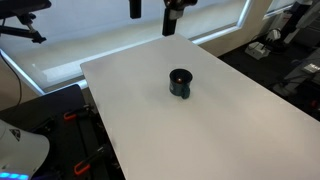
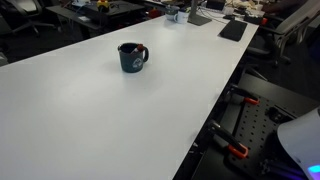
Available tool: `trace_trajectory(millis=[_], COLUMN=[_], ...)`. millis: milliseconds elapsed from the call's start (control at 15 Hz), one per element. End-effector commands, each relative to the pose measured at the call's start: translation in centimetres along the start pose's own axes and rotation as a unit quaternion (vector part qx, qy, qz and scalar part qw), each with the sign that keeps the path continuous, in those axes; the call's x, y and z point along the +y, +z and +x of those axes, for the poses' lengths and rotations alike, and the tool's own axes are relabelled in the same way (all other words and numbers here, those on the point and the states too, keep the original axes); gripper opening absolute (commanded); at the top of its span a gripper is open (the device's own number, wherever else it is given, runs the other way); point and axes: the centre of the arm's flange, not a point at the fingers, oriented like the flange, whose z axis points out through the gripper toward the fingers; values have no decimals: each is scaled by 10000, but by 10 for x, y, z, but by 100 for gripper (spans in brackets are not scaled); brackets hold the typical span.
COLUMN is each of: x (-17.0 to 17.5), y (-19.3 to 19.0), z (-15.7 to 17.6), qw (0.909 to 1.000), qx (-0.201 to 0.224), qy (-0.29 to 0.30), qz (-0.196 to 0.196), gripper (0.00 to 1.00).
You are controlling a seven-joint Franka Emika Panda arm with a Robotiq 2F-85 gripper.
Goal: Remove the marker from the cup
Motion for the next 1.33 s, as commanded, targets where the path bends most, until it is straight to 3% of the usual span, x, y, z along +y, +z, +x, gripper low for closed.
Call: trace_trajectory(millis=[0,200,400,533,600,1000,1267], x=[4,23,42,48,42,43,62], y=[1,-1,-8,-9,-5,-4,-8], z=[-1,3,9,12,1,6,21], qw=[9999,9980,9886,9828,9886,9849,9848], qx=[69,379,813,876,777,792,658], qy=[-43,-503,-1263,-1619,-1289,-1536,-1605], qz=[65,94,120,165,87,124,-29], gripper=[100,100,100,100,100,100,100])
